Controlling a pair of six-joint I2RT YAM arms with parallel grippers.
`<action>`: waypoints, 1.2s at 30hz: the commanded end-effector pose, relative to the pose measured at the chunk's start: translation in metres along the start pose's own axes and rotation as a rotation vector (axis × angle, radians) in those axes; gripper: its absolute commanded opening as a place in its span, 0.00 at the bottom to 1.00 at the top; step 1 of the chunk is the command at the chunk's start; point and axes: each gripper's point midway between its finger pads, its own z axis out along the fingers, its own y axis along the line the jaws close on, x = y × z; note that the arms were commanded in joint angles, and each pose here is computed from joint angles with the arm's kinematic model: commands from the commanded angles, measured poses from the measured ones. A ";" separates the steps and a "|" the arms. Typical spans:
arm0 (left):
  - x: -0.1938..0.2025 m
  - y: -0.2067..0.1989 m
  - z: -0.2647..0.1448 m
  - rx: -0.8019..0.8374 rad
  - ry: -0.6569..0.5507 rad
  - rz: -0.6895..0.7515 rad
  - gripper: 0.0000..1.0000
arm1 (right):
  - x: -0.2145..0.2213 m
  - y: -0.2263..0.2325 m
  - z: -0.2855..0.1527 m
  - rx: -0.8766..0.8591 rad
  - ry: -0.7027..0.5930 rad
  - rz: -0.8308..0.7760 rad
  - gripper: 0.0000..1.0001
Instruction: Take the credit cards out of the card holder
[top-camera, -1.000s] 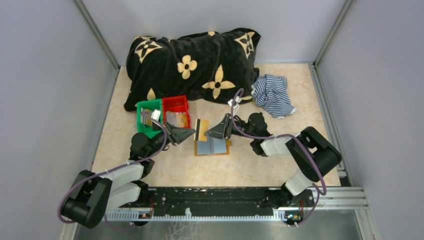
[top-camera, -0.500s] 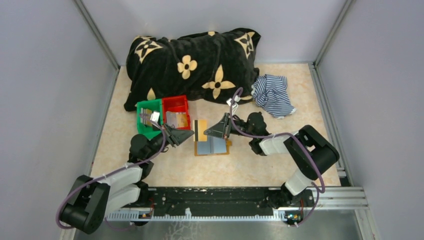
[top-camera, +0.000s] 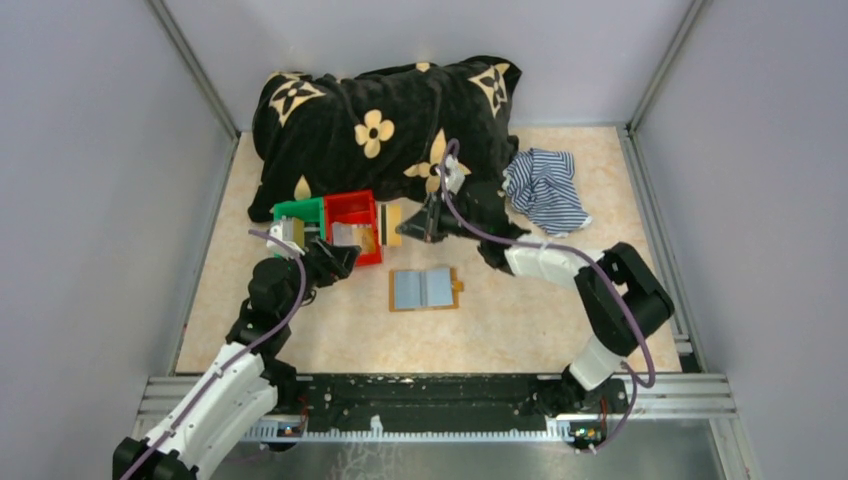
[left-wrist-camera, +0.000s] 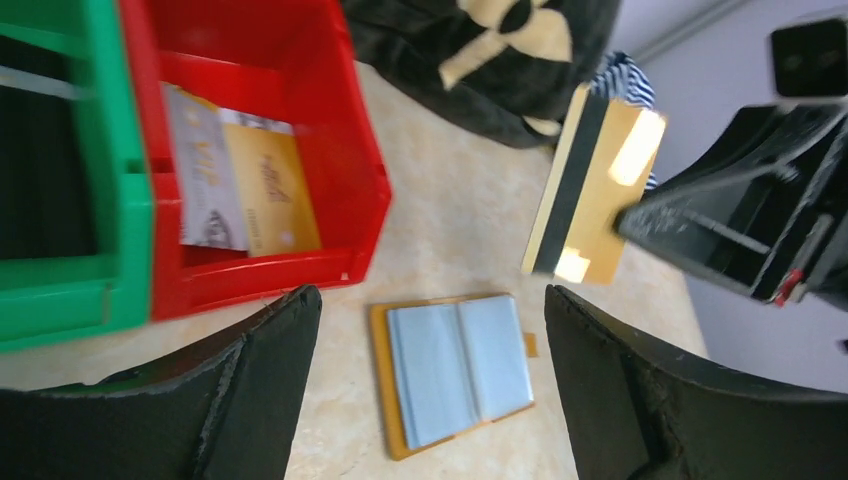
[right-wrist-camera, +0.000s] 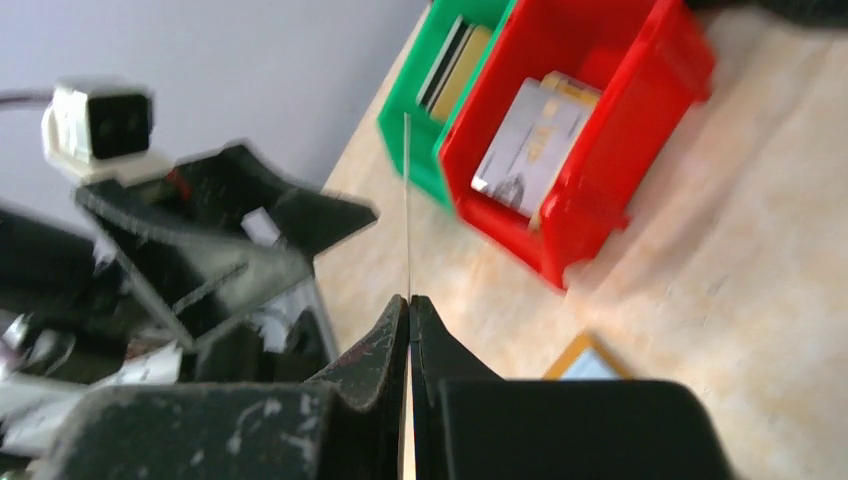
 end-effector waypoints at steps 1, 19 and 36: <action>-0.004 0.039 -0.016 -0.212 -0.019 0.056 0.88 | -0.014 -0.034 0.029 0.257 0.064 -0.124 0.00; -0.031 0.050 -0.042 -0.352 -0.111 0.035 0.88 | -0.004 -0.052 0.122 0.734 0.302 -0.459 0.00; -0.030 0.044 -0.043 -0.325 -0.095 0.026 0.88 | 0.000 -0.070 0.128 0.976 0.340 -0.662 0.00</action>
